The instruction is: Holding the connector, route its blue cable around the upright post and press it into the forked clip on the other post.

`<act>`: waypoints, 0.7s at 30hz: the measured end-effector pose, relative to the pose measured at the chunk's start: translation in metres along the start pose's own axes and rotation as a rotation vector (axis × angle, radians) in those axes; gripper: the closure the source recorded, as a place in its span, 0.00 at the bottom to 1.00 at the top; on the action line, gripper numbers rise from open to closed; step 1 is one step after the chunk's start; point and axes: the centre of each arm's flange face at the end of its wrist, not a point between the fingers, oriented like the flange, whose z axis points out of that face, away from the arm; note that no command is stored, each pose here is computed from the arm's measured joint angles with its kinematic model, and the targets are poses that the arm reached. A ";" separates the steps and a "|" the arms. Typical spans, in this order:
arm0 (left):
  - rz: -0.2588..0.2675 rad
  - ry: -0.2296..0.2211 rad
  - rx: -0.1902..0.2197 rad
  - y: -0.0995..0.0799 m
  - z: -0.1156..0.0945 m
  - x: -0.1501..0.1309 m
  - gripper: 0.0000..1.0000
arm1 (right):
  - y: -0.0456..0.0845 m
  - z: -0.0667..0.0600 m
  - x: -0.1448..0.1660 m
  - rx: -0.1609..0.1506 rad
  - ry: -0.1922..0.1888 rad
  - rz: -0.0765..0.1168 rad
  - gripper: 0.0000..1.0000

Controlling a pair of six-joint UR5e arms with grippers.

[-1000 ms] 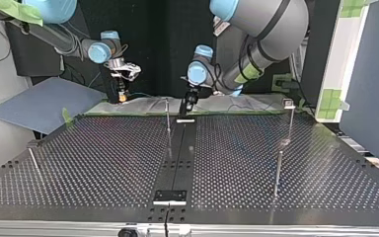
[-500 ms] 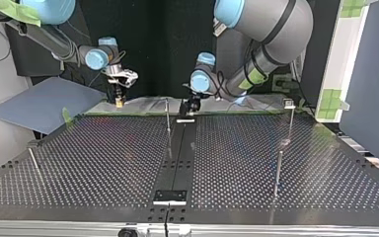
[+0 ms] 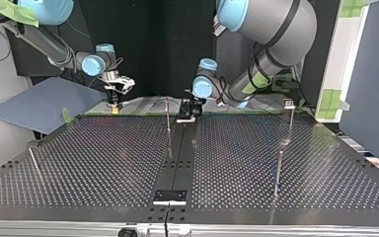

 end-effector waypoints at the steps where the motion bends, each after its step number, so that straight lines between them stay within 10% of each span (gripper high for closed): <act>1: -0.001 -0.001 0.001 0.001 0.001 -0.001 0.95 | 0.001 0.001 0.001 -0.003 0.003 0.000 1.00; 21: -0.022 -0.005 0.008 0.021 0.011 -0.010 0.95 | 0.033 0.007 0.008 -0.094 0.036 0.003 1.00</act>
